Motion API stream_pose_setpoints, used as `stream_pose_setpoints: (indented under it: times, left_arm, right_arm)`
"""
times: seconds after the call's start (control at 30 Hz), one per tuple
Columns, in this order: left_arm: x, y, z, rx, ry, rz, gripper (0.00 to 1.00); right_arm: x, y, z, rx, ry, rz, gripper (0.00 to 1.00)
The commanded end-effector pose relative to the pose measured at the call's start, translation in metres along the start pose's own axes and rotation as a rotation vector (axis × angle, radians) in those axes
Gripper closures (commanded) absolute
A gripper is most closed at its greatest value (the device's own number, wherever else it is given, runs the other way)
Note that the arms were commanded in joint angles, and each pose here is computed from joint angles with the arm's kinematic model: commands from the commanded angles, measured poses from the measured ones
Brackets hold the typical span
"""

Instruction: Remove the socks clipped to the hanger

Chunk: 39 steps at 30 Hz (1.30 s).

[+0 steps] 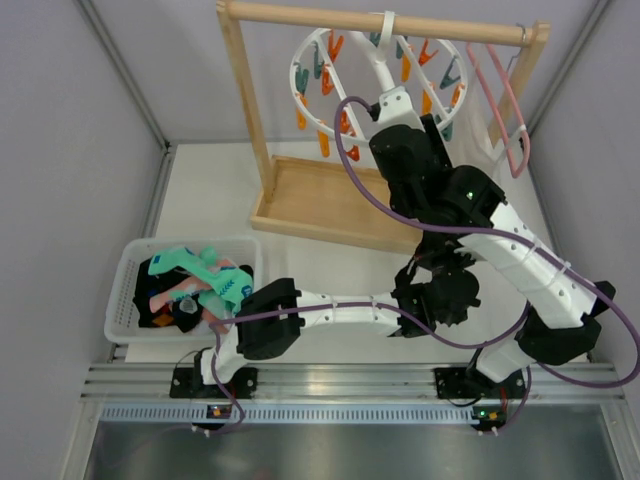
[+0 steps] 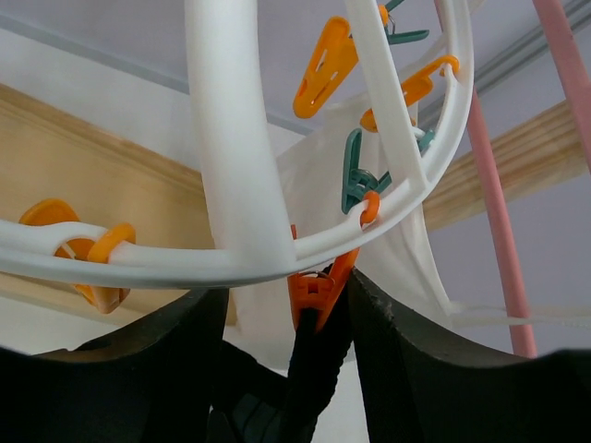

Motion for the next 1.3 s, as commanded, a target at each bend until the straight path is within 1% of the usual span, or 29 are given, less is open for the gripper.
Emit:
stream_pose_setpoints:
  times: [0.0,0.27,0.57,0.6,0.67,0.77,0.8,0.83,0.87,0.97,1.13,1.17,1.23,1.27]
  left_arm:
    - [0.021,0.006,0.010,-0.018,-0.040,0.035,1.00]
    - [0.022,0.008,0.012,-0.020,-0.043,0.038,1.00]
    - [0.021,0.009,0.014,-0.024,-0.045,0.047,1.00]
    - [0.021,0.009,0.014,-0.024,-0.045,0.047,1.00]
    - [0.021,0.009,0.014,-0.023,-0.044,0.057,1.00]
    - [0.020,0.010,0.015,-0.027,-0.047,0.075,1.00]
    - [0.019,0.011,0.015,-0.030,-0.049,0.080,1.00]
    - [0.018,0.012,0.015,-0.033,-0.050,0.083,1.00]
    - [0.019,0.012,0.016,-0.034,-0.051,0.094,1.00]
    - [0.016,0.012,0.015,-0.036,-0.050,0.097,1.00]
    - [0.005,0.015,0.016,-0.031,-0.034,0.116,1.00]
    - [0.000,0.015,0.016,-0.026,-0.024,0.113,1.00]
    - [-0.009,0.029,0.014,0.002,0.004,0.157,1.00]
    - [-0.025,0.028,0.016,0.006,0.021,0.133,1.00]
  right_arm:
    - [0.010,-0.006,-0.001,-0.030,-0.040,-0.064,0.48]
    - [0.009,-0.012,-0.004,-0.056,-0.056,-0.085,0.48]
    - [0.010,-0.016,-0.014,-0.087,-0.073,-0.096,0.57]
    - [0.010,-0.016,-0.014,-0.087,-0.075,-0.098,0.59]
    - [0.012,-0.017,-0.013,-0.086,-0.081,-0.107,0.62]
    - [0.013,-0.018,-0.012,-0.075,-0.087,-0.116,0.74]
    - [0.013,-0.015,-0.012,-0.059,-0.088,-0.120,0.80]
    - [0.014,-0.016,-0.010,-0.045,-0.093,-0.141,0.84]
    - [0.015,-0.013,-0.010,-0.024,-0.096,-0.151,0.92]
    - [0.017,-0.015,-0.008,-0.016,-0.105,-0.172,1.00]
    - [0.017,-0.015,-0.007,-0.005,-0.107,-0.179,0.99]
    - [0.017,-0.013,-0.007,0.005,-0.106,-0.182,0.93]
    - [0.017,-0.013,-0.005,0.022,-0.105,-0.195,0.88]
    - [0.017,-0.011,-0.004,0.046,-0.106,-0.201,0.73]
Point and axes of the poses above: each gripper's point midway between its finger pads, its own z axis back along the fingers, its own y axis along the line the jaws close on, x = y × z, the point moved 1 cm from there along z, back along the fingers, and after that the axes turned 11 degrees about -z, right-handed, at the moved point
